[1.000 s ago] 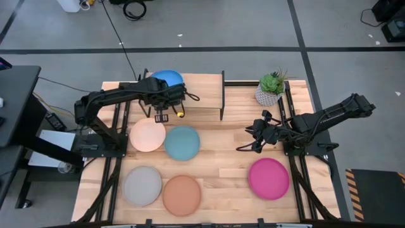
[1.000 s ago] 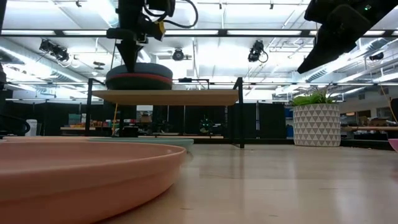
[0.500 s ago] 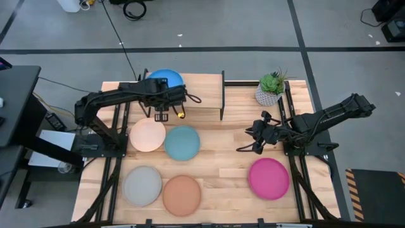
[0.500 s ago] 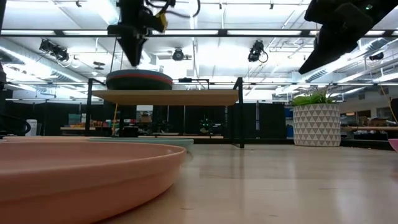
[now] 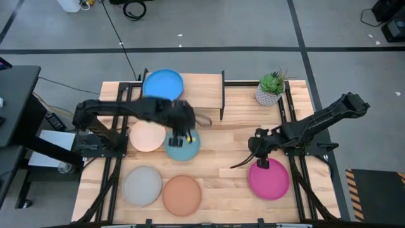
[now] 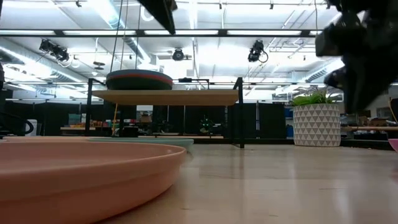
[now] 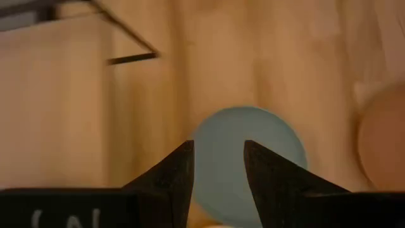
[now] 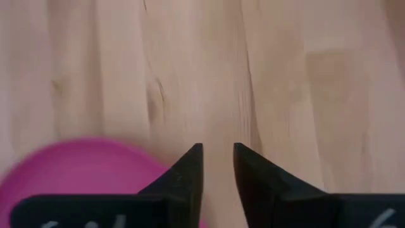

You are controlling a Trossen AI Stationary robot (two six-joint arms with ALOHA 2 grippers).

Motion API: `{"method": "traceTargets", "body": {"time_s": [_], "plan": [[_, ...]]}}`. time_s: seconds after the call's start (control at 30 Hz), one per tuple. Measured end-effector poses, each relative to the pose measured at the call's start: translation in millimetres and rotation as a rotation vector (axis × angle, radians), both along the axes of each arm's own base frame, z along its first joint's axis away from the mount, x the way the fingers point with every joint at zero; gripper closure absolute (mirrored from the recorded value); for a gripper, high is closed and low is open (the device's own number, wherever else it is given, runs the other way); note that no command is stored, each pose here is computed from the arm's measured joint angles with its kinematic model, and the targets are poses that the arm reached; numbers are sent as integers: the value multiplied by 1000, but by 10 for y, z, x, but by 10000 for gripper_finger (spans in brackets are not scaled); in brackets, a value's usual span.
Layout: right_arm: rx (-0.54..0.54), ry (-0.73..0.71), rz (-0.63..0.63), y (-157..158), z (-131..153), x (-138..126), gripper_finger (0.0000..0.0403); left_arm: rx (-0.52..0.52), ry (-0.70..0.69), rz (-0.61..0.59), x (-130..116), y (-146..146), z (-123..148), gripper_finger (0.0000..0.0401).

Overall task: Place and stack plates onto a shelf
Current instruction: Stack the pink plate on the blue plate on the shelf

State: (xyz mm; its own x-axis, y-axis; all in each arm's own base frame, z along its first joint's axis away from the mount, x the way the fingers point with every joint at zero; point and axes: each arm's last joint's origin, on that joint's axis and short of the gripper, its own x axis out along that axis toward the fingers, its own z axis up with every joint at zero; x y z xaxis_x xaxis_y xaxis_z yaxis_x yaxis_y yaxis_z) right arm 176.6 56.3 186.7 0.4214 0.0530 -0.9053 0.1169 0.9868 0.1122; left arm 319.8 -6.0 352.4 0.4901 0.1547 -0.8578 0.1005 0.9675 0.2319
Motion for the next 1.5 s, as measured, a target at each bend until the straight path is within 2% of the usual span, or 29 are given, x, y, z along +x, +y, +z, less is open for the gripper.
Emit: {"method": "traceTargets", "body": {"time_s": [0.2, 0.37, 0.8, 1.1, 1.2, 1.27, 1.5], "plan": [[60, 72, 75, 49, -88, 17, 247, -18, 29, -88, 28, -385, -461, 257], [81, 128, 123, 68, -171, 48, 241, -33, 28, -132, -6, -631, -659, 257], [40, 277, 201, 101, -444, 122, 291, -76, 6, -121, -49, -851, -688, 257], [57, 225, 163, 65, -432, 185, 359, -71, 7, -126, -44, -842, -690, 257], [85, 199, 144, 26, -424, 228, 380, -15, 18, -187, -26, -878, -735, 257], [113, 177, 130, -11, -416, 263, 388, 60, 3, -226, 15, -925, -779, 257], [160, 81, 38, -199, -389, 396, 380, 312, 17, -409, 154, -1172, -1026, 239]]}}
